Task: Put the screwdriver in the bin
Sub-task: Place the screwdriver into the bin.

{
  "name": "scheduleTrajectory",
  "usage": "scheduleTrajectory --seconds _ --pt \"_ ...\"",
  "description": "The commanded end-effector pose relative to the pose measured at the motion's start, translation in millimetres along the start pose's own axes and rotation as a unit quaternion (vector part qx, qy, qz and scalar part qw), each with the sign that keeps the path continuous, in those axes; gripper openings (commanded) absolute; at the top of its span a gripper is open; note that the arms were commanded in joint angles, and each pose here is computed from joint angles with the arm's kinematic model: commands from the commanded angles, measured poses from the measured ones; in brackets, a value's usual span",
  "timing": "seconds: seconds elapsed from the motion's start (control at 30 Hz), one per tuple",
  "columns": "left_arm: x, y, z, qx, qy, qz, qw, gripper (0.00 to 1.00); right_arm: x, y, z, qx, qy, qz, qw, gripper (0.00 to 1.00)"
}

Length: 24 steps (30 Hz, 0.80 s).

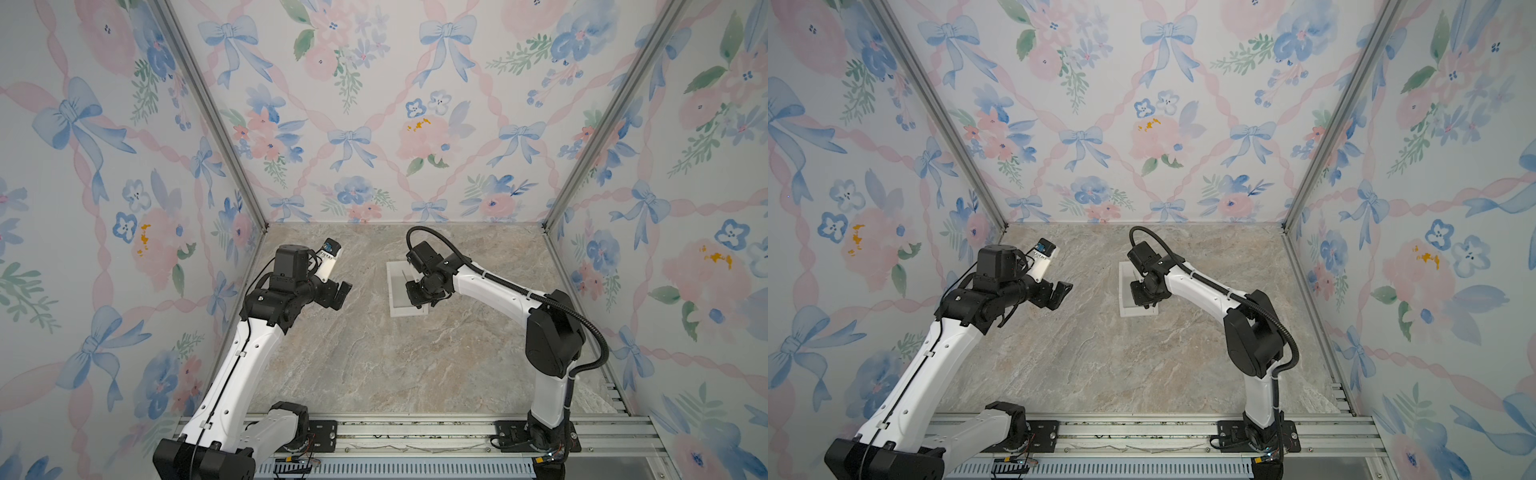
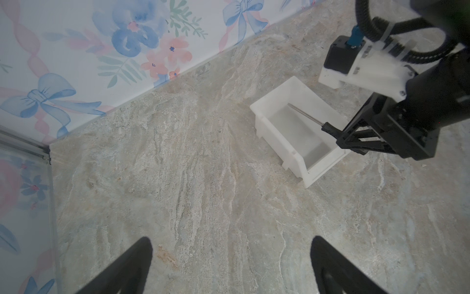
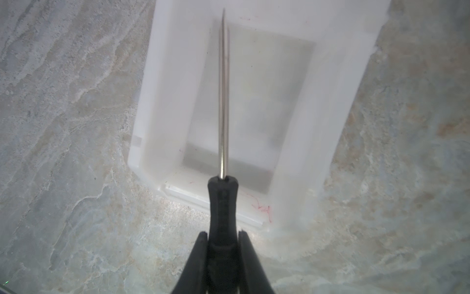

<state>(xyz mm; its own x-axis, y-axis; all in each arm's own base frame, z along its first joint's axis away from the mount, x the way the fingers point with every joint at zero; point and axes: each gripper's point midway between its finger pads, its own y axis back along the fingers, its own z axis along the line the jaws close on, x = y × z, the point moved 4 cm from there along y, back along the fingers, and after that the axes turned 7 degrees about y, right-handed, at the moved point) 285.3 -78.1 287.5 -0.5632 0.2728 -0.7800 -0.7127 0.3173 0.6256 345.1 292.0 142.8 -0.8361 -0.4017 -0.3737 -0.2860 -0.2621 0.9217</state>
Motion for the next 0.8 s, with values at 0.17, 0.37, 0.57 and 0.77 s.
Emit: scheduleTrajectory --seconds 0.17,0.37,0.57,0.77 --pt "2.4 2.6 -3.7 0.006 -0.011 0.004 1.000 0.98 -33.7 -21.7 -1.3 -0.004 0.019 -0.023 1.000 0.19" --pt "4.3 3.4 -4.1 0.006 -0.012 0.004 1.000 0.98 -38.4 -41.9 -0.5 0.000 0.020 -0.008 1.000 0.20" --pt "6.2 2.1 -5.4 0.010 -0.011 0.007 1.000 0.98 -33.0 -50.8 -4.5 0.011 0.019 -0.001 1.000 0.19" --pt "5.4 1.4 -5.4 0.011 -0.013 0.007 1.000 0.98 -28.1 -47.2 -4.2 0.012 0.017 -0.007 1.000 0.19"
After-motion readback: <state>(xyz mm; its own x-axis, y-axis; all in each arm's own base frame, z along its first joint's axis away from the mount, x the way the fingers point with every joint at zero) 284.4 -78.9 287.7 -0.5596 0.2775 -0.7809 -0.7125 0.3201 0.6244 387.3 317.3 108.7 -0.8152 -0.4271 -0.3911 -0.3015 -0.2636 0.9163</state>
